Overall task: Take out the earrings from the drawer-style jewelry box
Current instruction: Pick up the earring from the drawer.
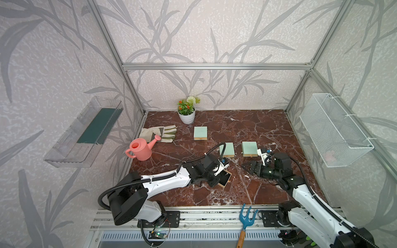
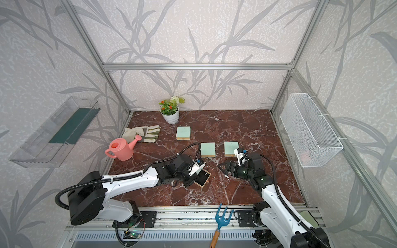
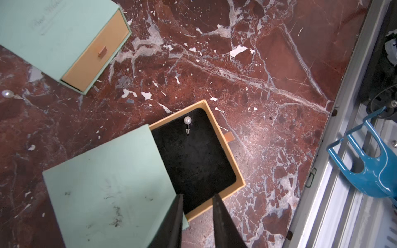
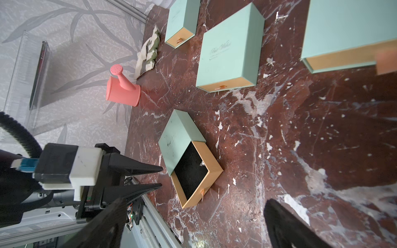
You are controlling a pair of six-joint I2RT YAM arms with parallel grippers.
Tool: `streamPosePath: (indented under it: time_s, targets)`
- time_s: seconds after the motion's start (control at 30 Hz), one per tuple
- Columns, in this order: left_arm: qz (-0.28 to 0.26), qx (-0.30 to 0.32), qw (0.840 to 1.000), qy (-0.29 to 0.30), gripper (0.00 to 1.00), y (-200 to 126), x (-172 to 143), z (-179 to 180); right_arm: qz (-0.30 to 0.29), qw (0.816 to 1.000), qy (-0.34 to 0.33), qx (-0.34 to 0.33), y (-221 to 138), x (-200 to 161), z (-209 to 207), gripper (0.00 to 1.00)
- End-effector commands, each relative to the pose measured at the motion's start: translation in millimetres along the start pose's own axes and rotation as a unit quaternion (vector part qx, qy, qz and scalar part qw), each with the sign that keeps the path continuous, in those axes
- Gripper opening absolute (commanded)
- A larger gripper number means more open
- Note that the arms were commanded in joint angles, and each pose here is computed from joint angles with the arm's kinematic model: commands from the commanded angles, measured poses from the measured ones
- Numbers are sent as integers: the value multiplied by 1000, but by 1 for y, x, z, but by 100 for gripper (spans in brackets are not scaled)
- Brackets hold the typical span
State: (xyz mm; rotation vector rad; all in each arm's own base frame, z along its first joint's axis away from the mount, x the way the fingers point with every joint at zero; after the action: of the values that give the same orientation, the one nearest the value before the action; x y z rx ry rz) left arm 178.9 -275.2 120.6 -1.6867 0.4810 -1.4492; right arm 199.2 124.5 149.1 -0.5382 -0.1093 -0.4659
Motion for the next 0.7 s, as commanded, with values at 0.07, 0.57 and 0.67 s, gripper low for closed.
streamPosePath:
  time_s: [0.07, 0.57, 0.67]
  targets:
    - [-10, -15, 999, 51, 24, 10, 12, -1, -8, 1000, -14, 14, -9, 2, 12, 100]
    - [-3, -28, 997, 66, 21, 38, 26, 2, -9, 1000, -9, 7, -11, -5, 5, 100]
    - [9, -29, 997, 66, 21, 44, 24, 3, -9, 1000, -10, 8, -11, -5, 6, 100]
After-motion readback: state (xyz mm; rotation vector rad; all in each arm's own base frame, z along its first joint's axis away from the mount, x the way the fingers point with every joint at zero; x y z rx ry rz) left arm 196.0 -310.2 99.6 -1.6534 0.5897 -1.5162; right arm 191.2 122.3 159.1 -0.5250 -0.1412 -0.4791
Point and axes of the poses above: each gripper's point midway between its finger pads, its own y axis out along the fingers, its own z axis along the line the jaws close on, x = y × z, the point moved 5 cm from there along -y, back along the fingers, and after that the axes turned 13 degrees about y, right-handed, at the moved point
